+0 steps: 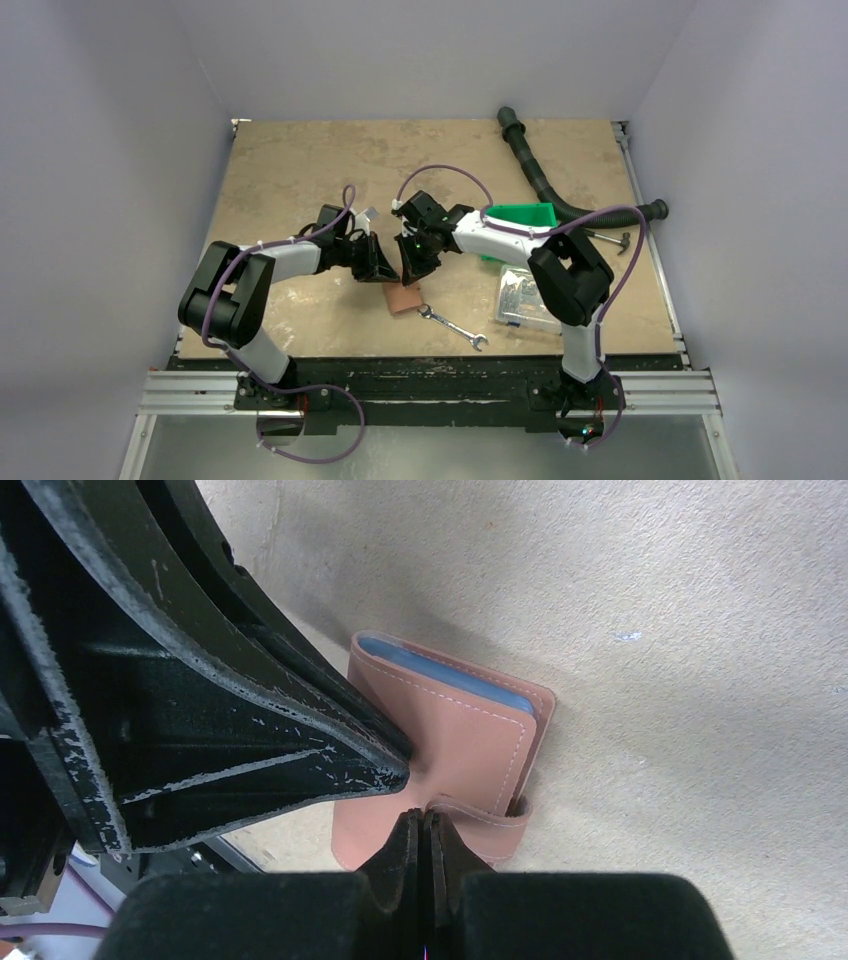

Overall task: Put the credit cards into the card holder
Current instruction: Close the card holder at the center of the board.

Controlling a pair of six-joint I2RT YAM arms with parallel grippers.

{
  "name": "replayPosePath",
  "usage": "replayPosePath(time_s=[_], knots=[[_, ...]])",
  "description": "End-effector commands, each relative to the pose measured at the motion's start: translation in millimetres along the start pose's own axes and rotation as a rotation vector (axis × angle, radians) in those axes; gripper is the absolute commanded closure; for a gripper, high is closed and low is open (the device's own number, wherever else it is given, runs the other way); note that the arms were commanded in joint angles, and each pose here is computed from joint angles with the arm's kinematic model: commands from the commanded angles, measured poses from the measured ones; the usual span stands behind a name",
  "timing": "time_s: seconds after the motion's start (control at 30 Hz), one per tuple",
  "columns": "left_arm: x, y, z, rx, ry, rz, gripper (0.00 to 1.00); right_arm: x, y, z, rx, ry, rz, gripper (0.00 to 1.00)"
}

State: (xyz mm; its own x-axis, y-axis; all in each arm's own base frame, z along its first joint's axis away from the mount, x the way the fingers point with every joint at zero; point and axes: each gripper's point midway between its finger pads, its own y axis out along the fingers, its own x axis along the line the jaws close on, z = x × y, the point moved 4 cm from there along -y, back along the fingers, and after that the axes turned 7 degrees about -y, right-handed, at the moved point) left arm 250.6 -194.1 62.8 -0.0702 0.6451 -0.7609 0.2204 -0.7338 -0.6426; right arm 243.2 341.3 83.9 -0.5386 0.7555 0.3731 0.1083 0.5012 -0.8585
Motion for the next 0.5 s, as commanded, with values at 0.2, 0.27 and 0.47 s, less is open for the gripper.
replayPosePath(time_s=[0.2,0.27,0.47], knots=[[25,3,10,0.020,-0.024,-0.112,1.00,10,19,19,0.052,-0.027,-0.030,1.00],[26,3,10,0.019,-0.024,-0.113,1.00,10,21,23,0.063,-0.026,-0.035,1.00],[26,3,10,0.018,-0.023,-0.115,1.00,12,29,32,0.066,0.032,-0.055,1.00]])
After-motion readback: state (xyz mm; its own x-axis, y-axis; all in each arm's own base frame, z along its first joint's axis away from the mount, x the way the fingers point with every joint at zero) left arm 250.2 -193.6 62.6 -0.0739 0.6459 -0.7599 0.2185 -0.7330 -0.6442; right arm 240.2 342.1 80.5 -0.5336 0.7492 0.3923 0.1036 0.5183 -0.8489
